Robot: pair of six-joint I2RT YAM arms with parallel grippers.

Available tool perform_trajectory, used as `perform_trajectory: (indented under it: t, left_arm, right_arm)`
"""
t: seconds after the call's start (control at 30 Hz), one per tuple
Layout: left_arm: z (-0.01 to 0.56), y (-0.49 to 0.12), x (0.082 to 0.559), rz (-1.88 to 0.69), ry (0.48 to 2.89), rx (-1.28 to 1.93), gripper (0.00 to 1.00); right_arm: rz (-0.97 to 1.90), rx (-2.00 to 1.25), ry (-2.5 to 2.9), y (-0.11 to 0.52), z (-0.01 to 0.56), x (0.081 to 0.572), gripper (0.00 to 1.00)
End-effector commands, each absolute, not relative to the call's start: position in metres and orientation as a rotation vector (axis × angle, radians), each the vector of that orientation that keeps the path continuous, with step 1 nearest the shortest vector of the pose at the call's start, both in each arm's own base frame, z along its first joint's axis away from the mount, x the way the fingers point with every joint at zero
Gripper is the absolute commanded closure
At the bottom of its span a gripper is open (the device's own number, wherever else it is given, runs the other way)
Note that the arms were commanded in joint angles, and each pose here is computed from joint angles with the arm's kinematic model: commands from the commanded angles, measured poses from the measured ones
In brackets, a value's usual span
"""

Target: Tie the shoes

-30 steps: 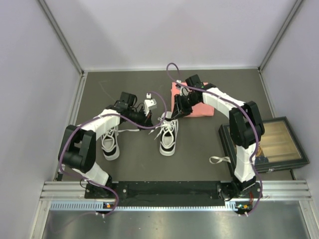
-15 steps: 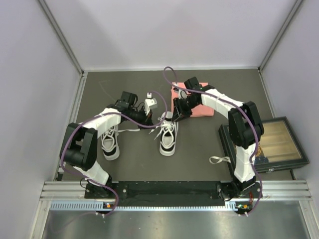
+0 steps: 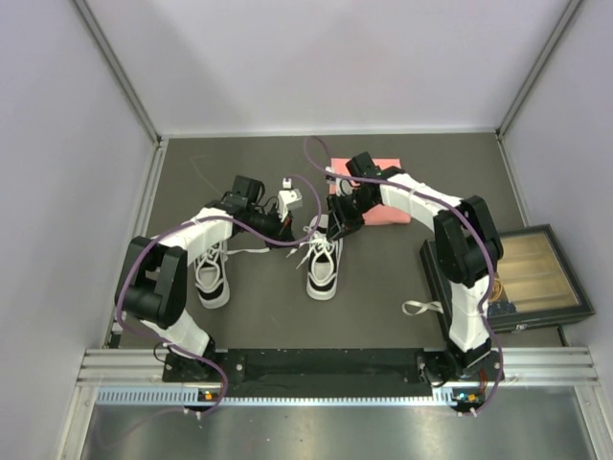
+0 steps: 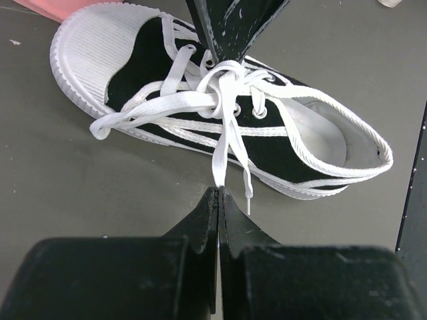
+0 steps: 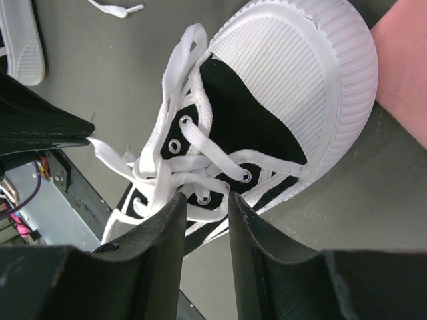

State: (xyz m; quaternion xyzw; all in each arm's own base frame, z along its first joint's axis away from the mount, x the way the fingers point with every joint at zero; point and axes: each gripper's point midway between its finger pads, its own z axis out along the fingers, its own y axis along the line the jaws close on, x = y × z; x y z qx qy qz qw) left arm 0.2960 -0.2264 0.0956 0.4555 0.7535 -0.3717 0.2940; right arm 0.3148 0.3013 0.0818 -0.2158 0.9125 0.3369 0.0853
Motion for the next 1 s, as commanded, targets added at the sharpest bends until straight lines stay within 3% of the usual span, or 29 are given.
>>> perform_trajectory:
  t: [0.0,0.2,0.67,0.97]
  left_arm:
    - [0.111,-0.233,0.306,-1.006,1.943,1.220,1.00]
    - [0.110,-0.233,0.306,-1.006,1.945,1.221,1.00]
    - [0.110,-0.232,0.305,-1.000,1.957,1.210,1.00]
    - [0.110,-0.230,0.302,-0.990,1.961,1.211,1.00]
  right_arm:
    - [0.989,-0.708,2.707,0.311,0.078,0.316,0.68]
    - [0.956,-0.710,2.724,0.309,0.072,0.316,0.66]
    - [0.849,-0.699,2.657,0.296,0.112,0.319,0.96]
    - [0.817,-0.693,2.649,0.291,0.122,0.319,1.00]
